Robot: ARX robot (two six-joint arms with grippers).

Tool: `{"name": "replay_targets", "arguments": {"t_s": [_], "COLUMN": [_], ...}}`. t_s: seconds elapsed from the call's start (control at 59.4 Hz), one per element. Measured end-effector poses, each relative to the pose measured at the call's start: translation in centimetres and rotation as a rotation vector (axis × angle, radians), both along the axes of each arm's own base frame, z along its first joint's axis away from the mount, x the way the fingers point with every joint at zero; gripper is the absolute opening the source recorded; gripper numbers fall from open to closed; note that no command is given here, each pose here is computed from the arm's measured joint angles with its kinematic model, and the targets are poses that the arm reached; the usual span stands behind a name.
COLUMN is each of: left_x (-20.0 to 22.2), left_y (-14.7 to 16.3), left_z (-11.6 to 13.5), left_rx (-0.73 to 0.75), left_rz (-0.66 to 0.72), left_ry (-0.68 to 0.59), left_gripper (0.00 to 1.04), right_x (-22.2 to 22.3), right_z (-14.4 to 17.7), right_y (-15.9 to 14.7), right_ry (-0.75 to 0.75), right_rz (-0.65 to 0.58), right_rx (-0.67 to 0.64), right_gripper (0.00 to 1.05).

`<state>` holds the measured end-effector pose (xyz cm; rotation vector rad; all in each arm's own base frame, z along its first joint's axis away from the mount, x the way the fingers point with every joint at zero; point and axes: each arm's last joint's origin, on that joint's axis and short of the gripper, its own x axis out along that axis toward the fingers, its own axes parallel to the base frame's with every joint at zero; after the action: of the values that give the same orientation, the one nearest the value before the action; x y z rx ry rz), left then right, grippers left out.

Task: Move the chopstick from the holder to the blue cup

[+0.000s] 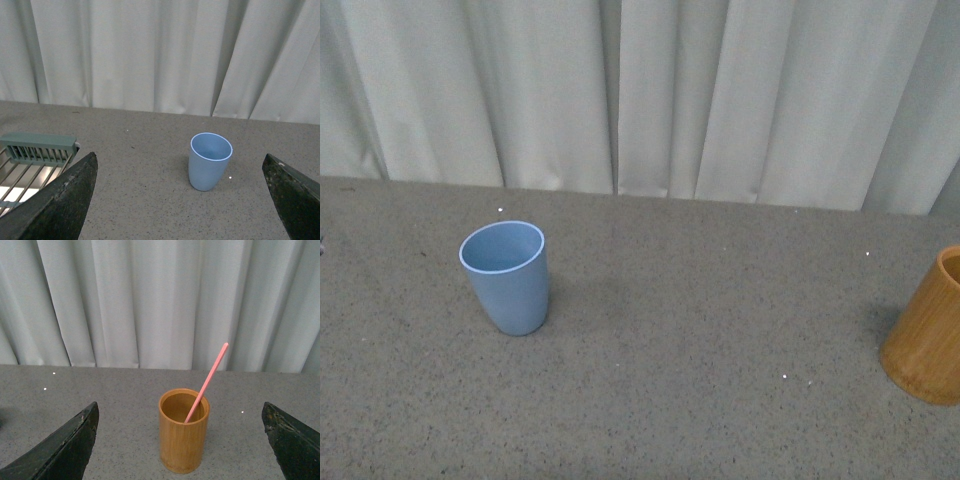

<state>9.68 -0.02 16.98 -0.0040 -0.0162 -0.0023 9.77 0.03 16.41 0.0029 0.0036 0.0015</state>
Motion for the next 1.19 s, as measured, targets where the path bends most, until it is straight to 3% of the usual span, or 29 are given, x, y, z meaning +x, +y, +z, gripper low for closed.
{"name": "replay_targets", "arguments": {"t_s": [1.077,1.11,1.194], "left_x": [0.0,0.03,0.13], "left_y": [0.0,0.01,-0.01], "left_z": [0.0,-0.07,-0.82], "left_rx": [0.0,-0.021,-0.325], "left_rz": [0.0,0.01,0.059], "left_ry": [0.0,0.021,0.237], "left_gripper": [0.98,0.98,0.98], "right_x": [0.0,0.0,0.0], "right_z": [0.0,0.0,0.0], "right_y": [0.0,0.0,0.0], "right_ry": [0.0,0.0,0.0], "right_rz": [0.0,0.0,0.0], "right_rx": [0.0,0.0,0.0], "right_gripper": [0.95,0.95,0.95]}}
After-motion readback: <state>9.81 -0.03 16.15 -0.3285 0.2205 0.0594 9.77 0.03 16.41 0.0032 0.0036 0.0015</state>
